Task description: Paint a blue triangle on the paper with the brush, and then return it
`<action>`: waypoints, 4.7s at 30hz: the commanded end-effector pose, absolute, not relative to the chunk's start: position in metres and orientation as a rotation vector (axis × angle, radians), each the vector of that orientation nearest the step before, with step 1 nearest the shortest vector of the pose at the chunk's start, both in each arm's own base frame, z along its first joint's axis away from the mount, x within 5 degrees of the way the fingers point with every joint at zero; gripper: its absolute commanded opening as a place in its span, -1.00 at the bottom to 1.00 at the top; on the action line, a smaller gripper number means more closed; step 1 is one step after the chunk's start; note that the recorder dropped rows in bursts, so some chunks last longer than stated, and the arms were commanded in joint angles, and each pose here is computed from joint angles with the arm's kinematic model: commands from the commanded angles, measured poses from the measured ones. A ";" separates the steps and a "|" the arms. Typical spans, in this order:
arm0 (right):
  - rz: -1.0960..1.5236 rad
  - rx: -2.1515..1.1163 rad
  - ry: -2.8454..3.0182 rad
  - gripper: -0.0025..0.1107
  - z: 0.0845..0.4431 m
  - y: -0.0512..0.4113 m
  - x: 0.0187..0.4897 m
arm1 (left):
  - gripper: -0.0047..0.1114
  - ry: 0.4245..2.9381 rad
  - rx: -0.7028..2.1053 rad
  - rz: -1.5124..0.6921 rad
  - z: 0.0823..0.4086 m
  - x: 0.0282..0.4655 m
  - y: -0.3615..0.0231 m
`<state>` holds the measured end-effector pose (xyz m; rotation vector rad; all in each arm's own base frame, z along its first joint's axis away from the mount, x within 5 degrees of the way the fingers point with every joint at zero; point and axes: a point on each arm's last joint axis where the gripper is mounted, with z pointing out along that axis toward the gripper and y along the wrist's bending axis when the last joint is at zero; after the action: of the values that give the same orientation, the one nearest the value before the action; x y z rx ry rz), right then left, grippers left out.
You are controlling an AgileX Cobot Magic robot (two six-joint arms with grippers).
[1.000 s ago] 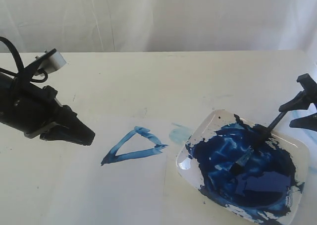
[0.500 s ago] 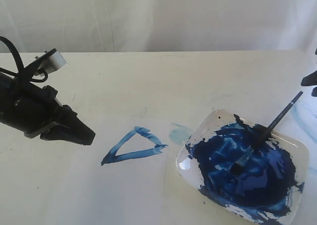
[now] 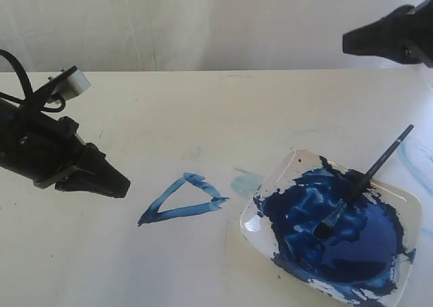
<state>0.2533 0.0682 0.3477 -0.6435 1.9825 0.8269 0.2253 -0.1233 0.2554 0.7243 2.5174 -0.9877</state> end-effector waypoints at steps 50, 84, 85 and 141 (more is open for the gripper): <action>0.207 -0.295 1.361 -0.96 0.382 0.027 0.058 | -0.92 2.493 0.709 -0.982 0.260 0.226 -0.123; 0.350 0.247 1.089 -0.96 0.305 -0.007 0.038 | -0.92 2.491 0.706 -0.978 0.260 0.227 -0.123; 0.336 0.209 1.061 -0.96 0.302 -0.005 0.037 | -0.92 2.490 0.704 -0.976 0.260 0.227 -0.123; 0.094 -0.061 1.827 -0.96 0.182 0.006 0.053 | -0.92 2.383 0.538 -0.769 0.262 0.249 -0.116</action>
<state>0.0533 0.0067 0.1824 -0.0747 1.8308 0.1033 0.2495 -0.1156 0.2570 0.5409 2.3972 -0.7550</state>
